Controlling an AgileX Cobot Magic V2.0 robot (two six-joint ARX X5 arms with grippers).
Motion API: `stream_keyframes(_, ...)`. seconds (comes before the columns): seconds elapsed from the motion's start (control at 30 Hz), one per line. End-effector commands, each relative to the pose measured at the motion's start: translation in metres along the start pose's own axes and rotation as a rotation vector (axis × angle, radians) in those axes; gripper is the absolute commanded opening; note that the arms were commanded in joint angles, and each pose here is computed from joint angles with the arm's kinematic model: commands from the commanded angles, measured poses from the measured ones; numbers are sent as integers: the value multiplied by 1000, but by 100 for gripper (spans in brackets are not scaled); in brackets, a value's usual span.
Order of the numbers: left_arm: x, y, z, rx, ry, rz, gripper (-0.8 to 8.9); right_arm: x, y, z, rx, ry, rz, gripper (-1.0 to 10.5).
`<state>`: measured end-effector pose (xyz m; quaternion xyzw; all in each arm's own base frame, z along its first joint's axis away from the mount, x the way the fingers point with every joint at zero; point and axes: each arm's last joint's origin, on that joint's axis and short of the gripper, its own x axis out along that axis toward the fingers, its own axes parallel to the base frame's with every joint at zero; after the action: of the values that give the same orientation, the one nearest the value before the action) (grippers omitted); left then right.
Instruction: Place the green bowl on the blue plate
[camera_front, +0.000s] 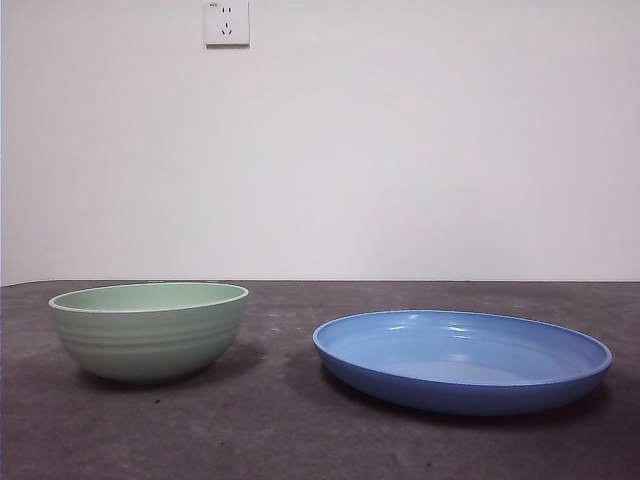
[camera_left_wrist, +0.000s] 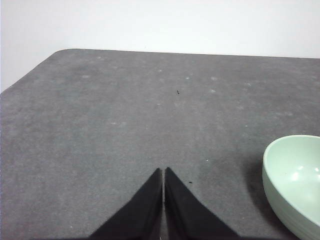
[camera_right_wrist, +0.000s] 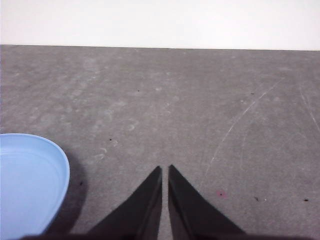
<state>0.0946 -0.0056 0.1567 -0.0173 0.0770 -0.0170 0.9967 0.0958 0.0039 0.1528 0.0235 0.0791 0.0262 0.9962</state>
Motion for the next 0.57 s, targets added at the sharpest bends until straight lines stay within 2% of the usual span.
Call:
stream_keyframes(0.03,2,1,-7,1,24,8,6,0,0,0,-11,-9,0,19)
stream_keyframes(0.47,2,1,-7,1,24,8,6,0,0,0,-3,-11,9,19)
stream_keyframes(0.57,2,1,-7,-2,24,8,6,0,0,0,25,-9,10,19)
